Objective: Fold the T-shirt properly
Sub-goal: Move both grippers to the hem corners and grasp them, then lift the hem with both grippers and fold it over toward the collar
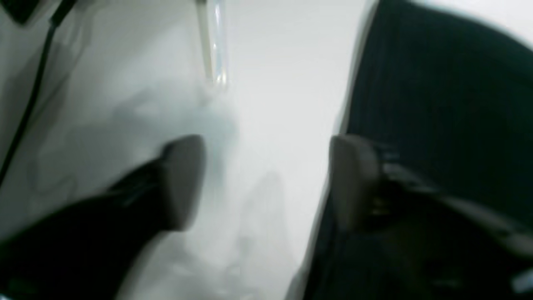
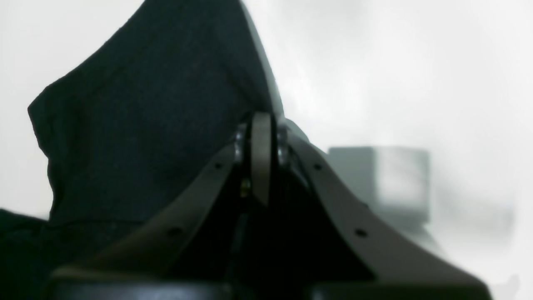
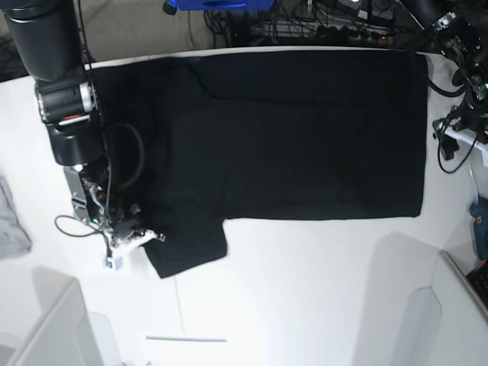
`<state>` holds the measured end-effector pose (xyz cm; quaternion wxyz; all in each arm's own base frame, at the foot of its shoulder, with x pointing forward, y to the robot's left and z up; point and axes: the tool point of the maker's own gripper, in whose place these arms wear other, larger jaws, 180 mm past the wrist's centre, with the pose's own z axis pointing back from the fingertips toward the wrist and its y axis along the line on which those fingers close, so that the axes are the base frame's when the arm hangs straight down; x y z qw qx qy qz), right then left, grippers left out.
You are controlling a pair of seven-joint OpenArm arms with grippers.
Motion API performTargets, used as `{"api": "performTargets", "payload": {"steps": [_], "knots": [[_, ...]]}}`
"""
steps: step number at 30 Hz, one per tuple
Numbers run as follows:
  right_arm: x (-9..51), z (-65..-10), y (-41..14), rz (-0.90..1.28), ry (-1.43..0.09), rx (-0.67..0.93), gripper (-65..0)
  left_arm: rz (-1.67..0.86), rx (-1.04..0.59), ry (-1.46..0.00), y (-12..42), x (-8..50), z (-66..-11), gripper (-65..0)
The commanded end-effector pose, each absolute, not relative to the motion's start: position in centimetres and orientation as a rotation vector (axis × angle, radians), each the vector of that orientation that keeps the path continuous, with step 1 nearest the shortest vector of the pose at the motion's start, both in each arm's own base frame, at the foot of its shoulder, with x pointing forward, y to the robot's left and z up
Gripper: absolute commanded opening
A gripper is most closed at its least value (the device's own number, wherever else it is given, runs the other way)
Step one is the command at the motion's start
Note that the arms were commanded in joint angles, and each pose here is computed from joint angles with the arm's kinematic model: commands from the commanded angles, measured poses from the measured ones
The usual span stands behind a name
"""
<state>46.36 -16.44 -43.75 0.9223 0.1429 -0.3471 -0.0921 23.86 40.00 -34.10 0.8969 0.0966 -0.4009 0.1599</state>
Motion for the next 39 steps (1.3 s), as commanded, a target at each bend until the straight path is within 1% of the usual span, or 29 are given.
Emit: {"api": "performTargets", "payload": {"steps": [1, 4, 8, 12, 19, 22, 27, 35, 36, 37, 39], "knots": [[47.4, -42.4, -16.7, -0.183, -0.737, 0.296, -65.0, 0.312, 0.206, -0.888, 40.6, 25.9, -32.4, -8.4], [47.4, -42.4, -16.7, -0.183, -0.737, 0.296, -65.0, 0.278, 0.151, -0.854, 40.2, 29.2, -33.7, -10.9], [47.4, -42.4, -16.7, -0.185, -0.738, 0.297, -65.0, 0.286, 0.087, -0.826, 39.6, 32.1, -35.0, -14.2], [47.4, -42.4, -17.0, -0.186, -0.739, 0.292, -65.0, 0.332, 0.037, -0.816, 39.6, 33.7, -35.9, -14.0], [47.4, -42.4, -17.0, -0.186, -0.739, 0.292, -65.0, 0.296, 0.066, -0.710, 39.1, 36.4, -38.0, -14.0], [47.4, -42.4, -16.9, -0.186, -0.738, 0.294, -65.0, 0.276, 0.060, -0.758, 38.5, 38.0, -38.1, -14.0], [47.4, -42.4, -17.2, -0.187, -0.739, 0.289, -65.0, 0.245, 0.014, -0.750, 36.5, 39.6, -40.1, -14.0], [47.4, -42.4, -17.3, -0.187, -0.739, 0.288, -65.0, 0.274, -0.029, -0.741, 35.3, 40.1, -42.0, -14.3], [47.4, -42.4, -17.3, -0.187, -0.739, 0.288, -65.0, 0.272, -0.035, -0.739, 34.9, 40.1, -42.2, -14.8], [47.4, -42.4, -17.3, -0.187, -0.739, 0.288, -65.0, 0.271, -0.037, -0.737, 34.8, 40.0, -42.3, -16.8], [47.4, -42.4, -17.3, -0.187, -0.739, 0.288, -65.0, 0.271, -0.039, -0.731, 34.6, 39.9, -42.6, -24.2]]}}
